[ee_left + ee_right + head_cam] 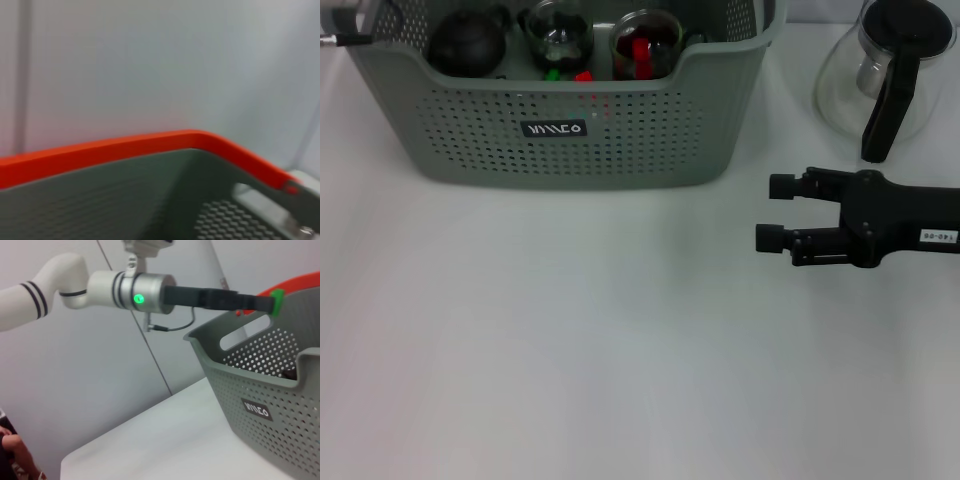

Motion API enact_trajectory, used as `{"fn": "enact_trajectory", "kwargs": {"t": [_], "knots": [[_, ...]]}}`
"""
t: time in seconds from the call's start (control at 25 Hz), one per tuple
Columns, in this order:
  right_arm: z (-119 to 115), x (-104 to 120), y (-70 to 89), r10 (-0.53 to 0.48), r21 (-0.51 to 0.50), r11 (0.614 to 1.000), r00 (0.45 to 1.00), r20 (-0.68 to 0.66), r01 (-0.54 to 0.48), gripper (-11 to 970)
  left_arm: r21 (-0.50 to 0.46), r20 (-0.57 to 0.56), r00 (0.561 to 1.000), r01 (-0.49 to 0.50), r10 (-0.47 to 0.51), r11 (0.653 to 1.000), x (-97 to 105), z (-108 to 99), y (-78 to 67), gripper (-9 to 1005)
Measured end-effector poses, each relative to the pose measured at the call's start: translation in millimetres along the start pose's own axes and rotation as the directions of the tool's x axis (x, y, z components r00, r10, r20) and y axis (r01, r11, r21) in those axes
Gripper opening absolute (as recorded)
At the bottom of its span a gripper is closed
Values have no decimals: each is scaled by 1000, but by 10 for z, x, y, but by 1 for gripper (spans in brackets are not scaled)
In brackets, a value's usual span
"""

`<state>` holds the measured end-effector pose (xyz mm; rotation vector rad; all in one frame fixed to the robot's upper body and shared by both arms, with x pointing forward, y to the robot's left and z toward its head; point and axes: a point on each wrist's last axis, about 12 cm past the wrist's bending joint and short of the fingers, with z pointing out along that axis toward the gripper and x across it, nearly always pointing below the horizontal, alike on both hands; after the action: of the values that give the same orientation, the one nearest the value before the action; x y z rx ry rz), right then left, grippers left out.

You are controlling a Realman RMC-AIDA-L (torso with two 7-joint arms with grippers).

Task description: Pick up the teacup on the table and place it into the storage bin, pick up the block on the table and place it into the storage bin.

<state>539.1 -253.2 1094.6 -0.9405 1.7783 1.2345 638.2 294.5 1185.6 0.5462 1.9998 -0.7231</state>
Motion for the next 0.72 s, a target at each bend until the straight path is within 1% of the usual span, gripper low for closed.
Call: {"fn": "enact_trajectory", "kwargs": {"t": [0.08, 0.2, 0.32, 0.4, 0.48, 0.52, 0.56, 0.6, 0.64, 0.68, 0.72], "knots": [[31, -20, -7, -3, -5, 1000, 1000, -11, 3, 945, -49, 4, 1000, 10, -10, 999, -3, 30, 50, 292], [45, -53, -17, -4, -10, 1000, 1000, -17, 3, 945, -70, 13, 1000, 22, -21, 997, -41, -14, 69, 305], [34, -103, -5, -17, -31, 999, 1000, -14, 17, 945, -41, 27, 999, 31, -30, 999, -87, -212, 19, 319], [35, -126, 8, -24, -48, 999, 1000, -14, 24, 945, 8, 35, 999, 29, -29, 1000, -73, -332, -49, 328], [36, -139, 19, -30, -63, 998, 999, -16, 29, 945, 104, 41, 999, 12, -16, 995, -14, -442, -162, 421], [40, -140, 24, -35, -69, 997, 999, -18, 34, 945, 191, 39, 999, -12, 5, 982, 60, -491, -253, 468], [47, -141, 29, -41, -75, 996, 999, -23, 39, 945, 252, 34, 999, -31, 23, 967, 122, -511, -313, 514], [58, -140, 33, -49, -82, 996, 998, -31, 47, 945, 330, 36, 998, -66, 57, 942, 205, -533, -384, 561], [81, -139, 36, -57, -90, 995, 997, -43, 53, 945, 405, 34, 996, -94, 88, 910, 310, -539, -448, 679], [100, -138, 37, -63, -96, 994, 996, -56, 58, 945, 448, 40, 993, -116, 109, 886, 387, -530, -482, 797], [122, -130, 40, -68, -102, 993, 995, -70, 60, 945, 501, 50, 989, -143, 136, 854, 490, -511, -526, 812]]}}
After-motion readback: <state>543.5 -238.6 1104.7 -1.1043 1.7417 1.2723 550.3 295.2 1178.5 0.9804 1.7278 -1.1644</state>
